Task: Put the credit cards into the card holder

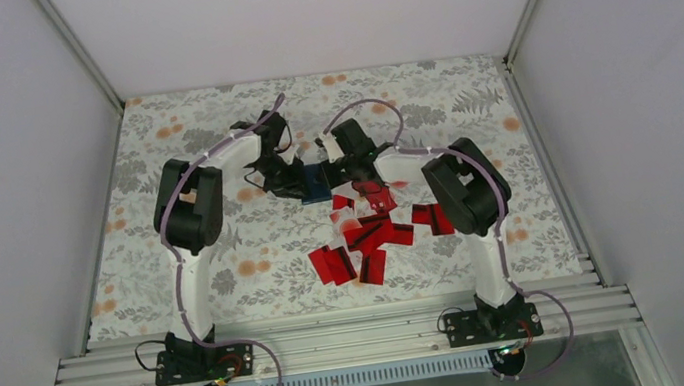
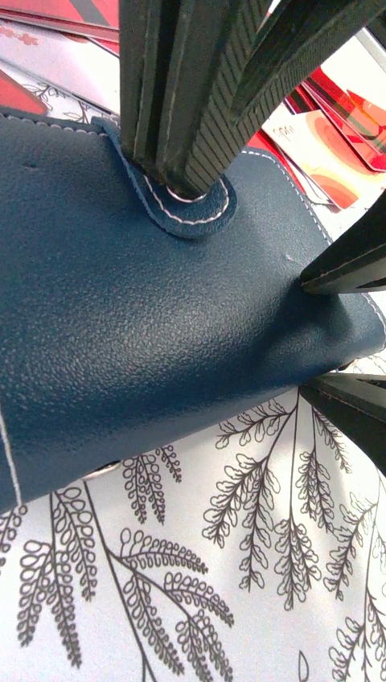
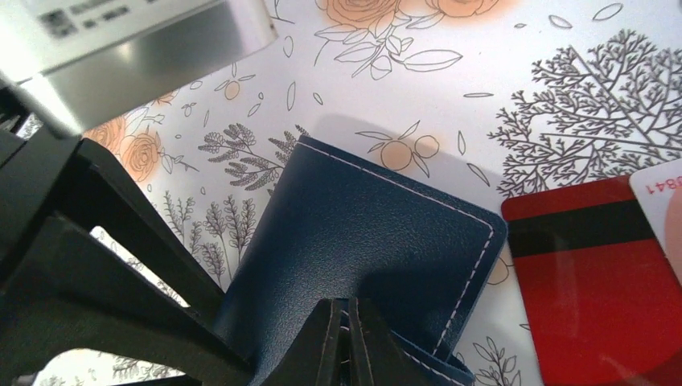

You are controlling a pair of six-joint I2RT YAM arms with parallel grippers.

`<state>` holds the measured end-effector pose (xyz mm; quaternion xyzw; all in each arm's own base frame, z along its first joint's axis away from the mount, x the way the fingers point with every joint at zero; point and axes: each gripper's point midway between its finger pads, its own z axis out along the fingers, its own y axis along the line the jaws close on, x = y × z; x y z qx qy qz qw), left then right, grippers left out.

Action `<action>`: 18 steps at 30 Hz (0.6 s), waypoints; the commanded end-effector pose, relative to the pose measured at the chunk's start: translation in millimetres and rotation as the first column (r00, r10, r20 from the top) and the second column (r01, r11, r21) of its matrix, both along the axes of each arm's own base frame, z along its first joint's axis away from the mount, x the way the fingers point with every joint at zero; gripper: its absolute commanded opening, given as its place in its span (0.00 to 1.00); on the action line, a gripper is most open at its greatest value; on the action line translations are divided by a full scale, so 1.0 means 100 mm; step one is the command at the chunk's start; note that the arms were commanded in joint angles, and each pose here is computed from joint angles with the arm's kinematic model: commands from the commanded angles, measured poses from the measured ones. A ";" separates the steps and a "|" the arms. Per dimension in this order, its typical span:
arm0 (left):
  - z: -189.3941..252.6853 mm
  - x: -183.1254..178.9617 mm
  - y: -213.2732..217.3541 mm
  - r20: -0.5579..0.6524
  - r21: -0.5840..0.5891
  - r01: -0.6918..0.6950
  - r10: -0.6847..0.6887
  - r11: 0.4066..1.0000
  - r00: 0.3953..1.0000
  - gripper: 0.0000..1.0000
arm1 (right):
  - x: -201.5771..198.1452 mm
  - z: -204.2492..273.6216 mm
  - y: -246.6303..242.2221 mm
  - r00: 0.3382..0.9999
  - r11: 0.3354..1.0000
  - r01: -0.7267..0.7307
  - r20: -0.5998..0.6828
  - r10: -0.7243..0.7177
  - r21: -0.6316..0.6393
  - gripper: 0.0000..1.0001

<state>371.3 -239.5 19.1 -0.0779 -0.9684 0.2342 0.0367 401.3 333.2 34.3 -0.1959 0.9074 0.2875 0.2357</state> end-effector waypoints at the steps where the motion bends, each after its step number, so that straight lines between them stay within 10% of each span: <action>1: -0.54 -0.07 0.06 -0.044 0.096 0.008 -0.004 0.995 0.999 0.26 | -0.51 -0.56 -0.14 0.996 0.987 -0.032 -0.082 0.019 -0.157 0.04; 18: -0.49 -0.17 0.01 -0.094 0.057 0.003 0.002 0.998 0.996 0.26 | -0.93 -1.37 -0.54 0.998 0.964 0.048 -0.036 -0.059 -0.262 0.04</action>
